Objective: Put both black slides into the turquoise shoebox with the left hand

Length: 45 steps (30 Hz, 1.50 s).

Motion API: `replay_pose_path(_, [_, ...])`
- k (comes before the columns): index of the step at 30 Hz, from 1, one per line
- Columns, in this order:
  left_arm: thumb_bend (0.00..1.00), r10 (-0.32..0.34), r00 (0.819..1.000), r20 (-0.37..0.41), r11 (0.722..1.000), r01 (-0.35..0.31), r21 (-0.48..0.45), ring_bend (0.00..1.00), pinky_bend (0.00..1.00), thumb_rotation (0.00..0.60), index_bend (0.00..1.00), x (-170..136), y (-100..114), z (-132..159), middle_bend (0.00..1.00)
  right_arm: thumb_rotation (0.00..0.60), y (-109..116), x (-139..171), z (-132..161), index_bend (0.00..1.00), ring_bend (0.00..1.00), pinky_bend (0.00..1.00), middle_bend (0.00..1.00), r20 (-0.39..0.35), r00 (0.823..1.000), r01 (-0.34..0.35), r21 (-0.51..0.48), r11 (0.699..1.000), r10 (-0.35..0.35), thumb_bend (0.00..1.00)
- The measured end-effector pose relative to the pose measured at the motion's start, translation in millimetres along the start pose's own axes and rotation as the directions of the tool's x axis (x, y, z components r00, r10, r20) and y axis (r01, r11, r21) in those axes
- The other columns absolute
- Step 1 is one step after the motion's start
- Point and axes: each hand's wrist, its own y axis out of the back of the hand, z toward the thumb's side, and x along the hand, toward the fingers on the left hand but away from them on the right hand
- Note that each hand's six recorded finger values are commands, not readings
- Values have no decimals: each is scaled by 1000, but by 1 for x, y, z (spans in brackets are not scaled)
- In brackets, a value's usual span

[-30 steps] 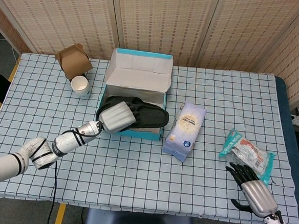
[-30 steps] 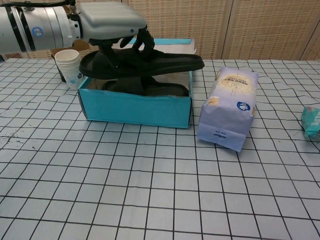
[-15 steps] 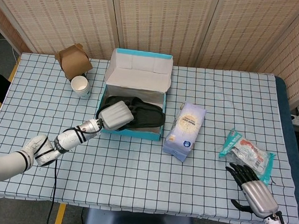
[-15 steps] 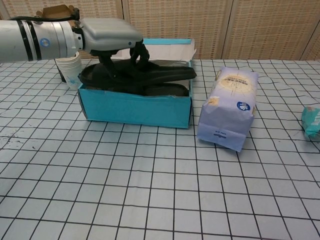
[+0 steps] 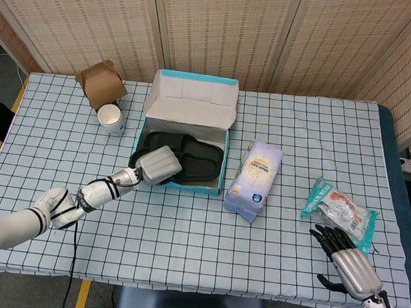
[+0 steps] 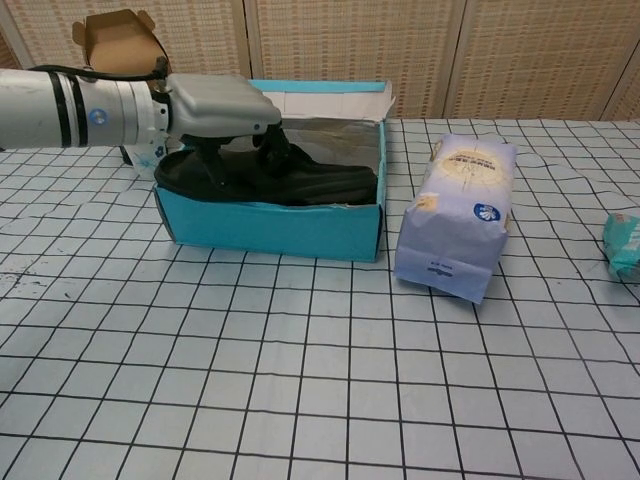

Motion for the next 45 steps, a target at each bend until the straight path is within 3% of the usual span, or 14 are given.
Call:
replay_pose_path(11, [872,-140,989,-51,990,139,-25,281,403,600,663,4,-24,-5,654,600,0,0,0,0,0,0,0,-3,1000,-2,-4,1000,2,170])
replay_pose_path(17, [856,-164,984,-64,986,163,-16,283,403,600,649,6,-29,-3,613,600,-1,0,0,0,0,0,0,-5,1000,-5,-5,1000,5,170])
replay_pose_path(20, [812,-136,989,-61,991,136,-2,281,387,600,544,5,-26,-2,496,600,0,0,0,0,0,0,0,-5,1000,-3,-6,1000,3,170])
replay_pose_path(23, [757,-85,995,-59,996,84,-9,256,361,600,322,4,-18,0,349,600,0,0,1,0,0,0,0,-6,1000,-2,-8,1000,2,169])
replay_pose_path(26, [630,-34,998,-57,999,32,-33,198,329,600,86,2,-10,1,199,600,2,1,1,0,0,0,0,-9,1000,1,-10,1000,-1,170])
replay_pose_path(28, [582,-10,998,-58,999,6,-53,155,301,600,16,-1,-6,0,122,600,3,2,1,0,0,0,0,-11,1000,5,-11,1000,-5,170])
replay_pose_path(32, [516,24,998,-64,995,-30,-98,79,258,600,0,-8,-1,-4,6,600,4,3,2,0,0,0,0,-16,1000,8,-13,1000,-9,169])
replay_pose_path(45, [489,77,993,-89,973,-94,-212,45,218,600,0,-38,18,-13,0,600,4,7,5,0,0,0,0,-31,999,10,-17,1000,-11,170])
